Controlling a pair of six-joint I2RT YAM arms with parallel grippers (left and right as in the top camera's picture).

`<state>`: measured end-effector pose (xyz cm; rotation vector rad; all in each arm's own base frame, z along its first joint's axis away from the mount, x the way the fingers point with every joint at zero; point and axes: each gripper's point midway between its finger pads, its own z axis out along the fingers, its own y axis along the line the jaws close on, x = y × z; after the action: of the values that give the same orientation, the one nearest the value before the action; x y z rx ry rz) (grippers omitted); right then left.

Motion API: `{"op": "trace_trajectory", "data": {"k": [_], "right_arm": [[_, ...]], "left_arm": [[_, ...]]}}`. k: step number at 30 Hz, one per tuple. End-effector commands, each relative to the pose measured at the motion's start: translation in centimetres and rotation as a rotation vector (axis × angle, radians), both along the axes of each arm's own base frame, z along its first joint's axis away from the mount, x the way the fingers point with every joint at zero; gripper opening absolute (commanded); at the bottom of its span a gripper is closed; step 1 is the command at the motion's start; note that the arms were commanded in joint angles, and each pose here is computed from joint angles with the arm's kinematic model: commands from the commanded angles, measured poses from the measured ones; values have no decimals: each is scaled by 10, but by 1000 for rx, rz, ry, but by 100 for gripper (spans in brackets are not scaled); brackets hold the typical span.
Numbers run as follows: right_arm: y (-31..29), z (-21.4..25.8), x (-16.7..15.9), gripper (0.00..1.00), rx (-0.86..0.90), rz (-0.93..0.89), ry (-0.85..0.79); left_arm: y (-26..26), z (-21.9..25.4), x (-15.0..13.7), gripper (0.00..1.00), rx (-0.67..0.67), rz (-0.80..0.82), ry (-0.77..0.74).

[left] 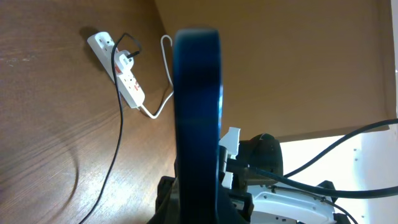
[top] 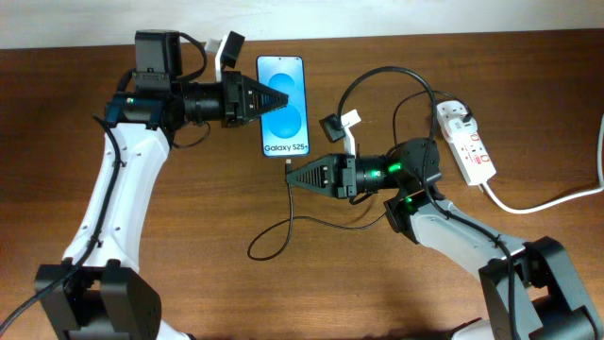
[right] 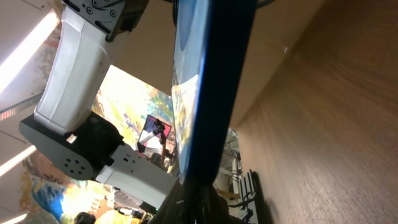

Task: Plug charger to phone and switch on socket

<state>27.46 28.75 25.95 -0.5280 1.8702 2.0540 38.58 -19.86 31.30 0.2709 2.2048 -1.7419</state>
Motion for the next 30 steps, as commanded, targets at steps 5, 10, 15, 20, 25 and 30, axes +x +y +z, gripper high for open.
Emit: {"op": "trace_trajectory", "data": {"k": [5,10,15,20,25,30], "right_arm": [[2,13,-1,4,29,1,-76],[2,14,2,4,34,-17,-74],[2,15,5,4,39,-35,-72],[2,15,8,4,42,-50,-71],[2,16,8,5,43,-54,-70],[1,16,9,5,44,-58,-74]], "left_arm": [[-1,7,-5,0,-25,-27,-15],[-1,7,-5,0,-25,-27,-15],[-1,7,-5,0,-26,-28,-15],[-4,7,-6,0,-25,-34,-15],[-8,7,-8,0,-26,-45,-15],[-8,7,-9,0,-27,-47,-14]]}}
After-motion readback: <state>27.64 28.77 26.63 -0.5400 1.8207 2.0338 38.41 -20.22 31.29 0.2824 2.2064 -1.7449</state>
